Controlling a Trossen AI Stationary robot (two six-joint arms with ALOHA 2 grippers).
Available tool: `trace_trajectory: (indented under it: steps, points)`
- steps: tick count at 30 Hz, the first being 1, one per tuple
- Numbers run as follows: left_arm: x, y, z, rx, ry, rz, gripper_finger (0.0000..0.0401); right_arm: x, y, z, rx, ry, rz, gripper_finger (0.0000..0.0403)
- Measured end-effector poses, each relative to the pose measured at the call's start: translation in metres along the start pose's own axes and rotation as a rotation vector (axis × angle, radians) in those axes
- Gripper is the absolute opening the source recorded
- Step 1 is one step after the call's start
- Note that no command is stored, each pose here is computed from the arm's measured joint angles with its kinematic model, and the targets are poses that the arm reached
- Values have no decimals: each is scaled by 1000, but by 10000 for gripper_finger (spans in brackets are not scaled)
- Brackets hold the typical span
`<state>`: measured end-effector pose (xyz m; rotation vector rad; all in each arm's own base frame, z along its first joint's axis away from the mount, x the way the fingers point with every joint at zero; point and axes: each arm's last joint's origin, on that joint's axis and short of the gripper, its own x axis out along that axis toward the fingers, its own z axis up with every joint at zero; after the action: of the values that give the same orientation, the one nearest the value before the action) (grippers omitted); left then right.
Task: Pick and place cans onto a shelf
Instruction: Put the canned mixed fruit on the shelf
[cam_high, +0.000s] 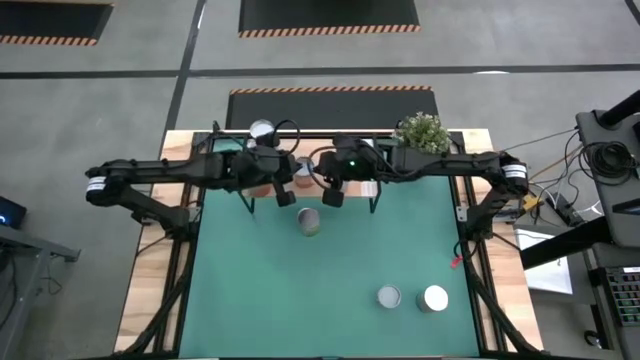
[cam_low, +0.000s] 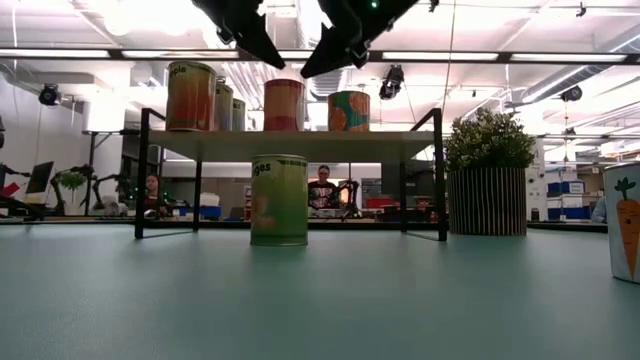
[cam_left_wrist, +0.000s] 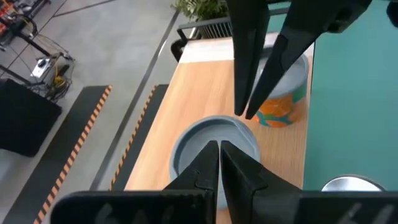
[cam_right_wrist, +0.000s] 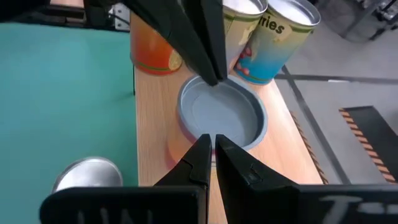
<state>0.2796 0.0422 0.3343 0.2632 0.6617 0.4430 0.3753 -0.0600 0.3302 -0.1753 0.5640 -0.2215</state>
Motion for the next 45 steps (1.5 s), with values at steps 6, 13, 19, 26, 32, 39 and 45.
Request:
trace_trajectory:
  steps: [6, 13, 19, 26, 32, 39, 45]
  points:
    - [11, -5, -1, -1, 12, 2, 0, 8, 3, -8, 7, -45, -9, 13]
    - [21, -7, -4, -7, 52, 28, 0, 10, 3, -8, 7, -44, -9, 13]
    - [22, -9, -5, -48, 56, 14, 0, 11, -1, -9, 5, -37, -26, 13]
    - [19, -9, 1, -84, 27, -35, 0, 9, -15, -13, -24, 1, -155, 13]
    - [2, 1, 15, -78, 8, -25, 0, -6, -15, -5, -2, -36, -137, 13]
    - [-4, 3, 7, 6, 128, -25, 0, -12, -6, -4, 37, -91, 2, 13]
    - [2, -1, -3, 16, 164, -3, 0, 8, 3, -14, 56, -115, 82, 13]
